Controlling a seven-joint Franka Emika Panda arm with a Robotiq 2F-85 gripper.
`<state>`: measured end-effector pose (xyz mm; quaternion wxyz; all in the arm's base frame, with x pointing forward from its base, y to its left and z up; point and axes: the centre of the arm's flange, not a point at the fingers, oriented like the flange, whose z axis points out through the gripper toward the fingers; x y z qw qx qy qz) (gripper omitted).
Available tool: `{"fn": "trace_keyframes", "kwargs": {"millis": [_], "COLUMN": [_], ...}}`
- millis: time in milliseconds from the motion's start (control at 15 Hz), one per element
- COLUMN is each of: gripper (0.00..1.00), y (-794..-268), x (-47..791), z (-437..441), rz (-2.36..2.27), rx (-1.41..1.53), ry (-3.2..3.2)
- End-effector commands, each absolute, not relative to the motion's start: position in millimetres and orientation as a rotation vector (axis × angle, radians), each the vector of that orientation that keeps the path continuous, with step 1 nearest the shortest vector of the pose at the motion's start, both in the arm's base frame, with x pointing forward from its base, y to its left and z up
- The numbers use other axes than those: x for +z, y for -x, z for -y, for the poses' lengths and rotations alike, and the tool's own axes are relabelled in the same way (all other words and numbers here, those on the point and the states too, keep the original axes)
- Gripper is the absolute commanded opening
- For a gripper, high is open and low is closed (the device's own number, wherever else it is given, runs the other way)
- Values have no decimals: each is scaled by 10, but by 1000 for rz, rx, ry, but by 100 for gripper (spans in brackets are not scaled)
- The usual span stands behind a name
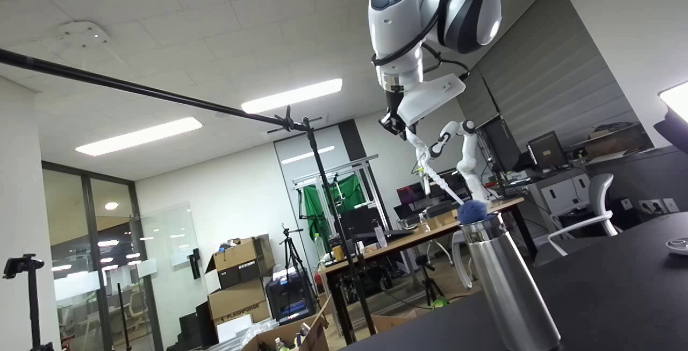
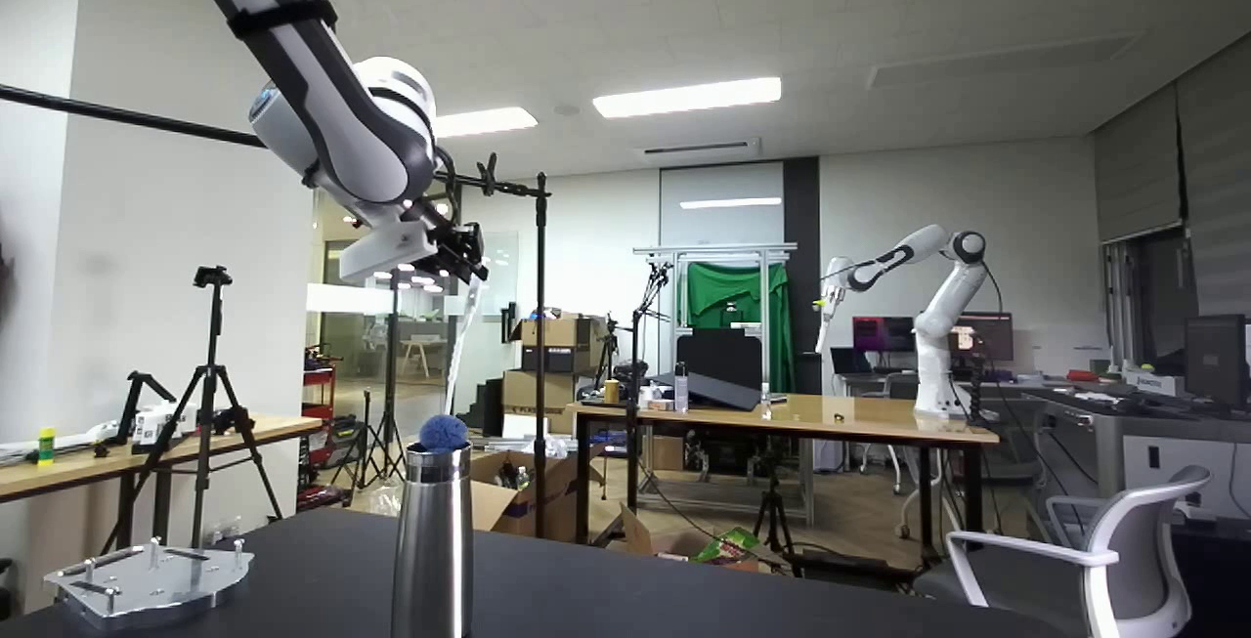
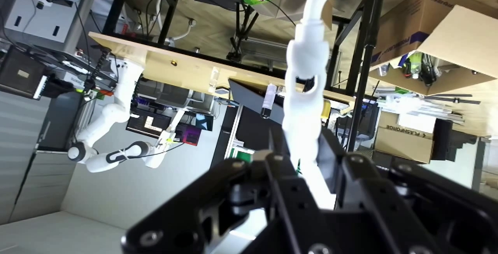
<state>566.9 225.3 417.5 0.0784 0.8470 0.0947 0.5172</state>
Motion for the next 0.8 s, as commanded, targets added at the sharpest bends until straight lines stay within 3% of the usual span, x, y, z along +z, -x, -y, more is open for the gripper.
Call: {"fn": "trace_keyframes", "kwargs": {"millis": [0, 200, 267, 733], "gripper": [25, 25, 6, 6], "y": [-5669, -5669, -5614, -5463], "x": [4174, 4173, 4157, 4029], "z": [-2253, -2253, -2268, -2426], "rz": [-284, -284, -288, -320], "rx": [1548, 1548, 1564, 1629], "ry": [-2536, -2536, -2514, -2408]}}
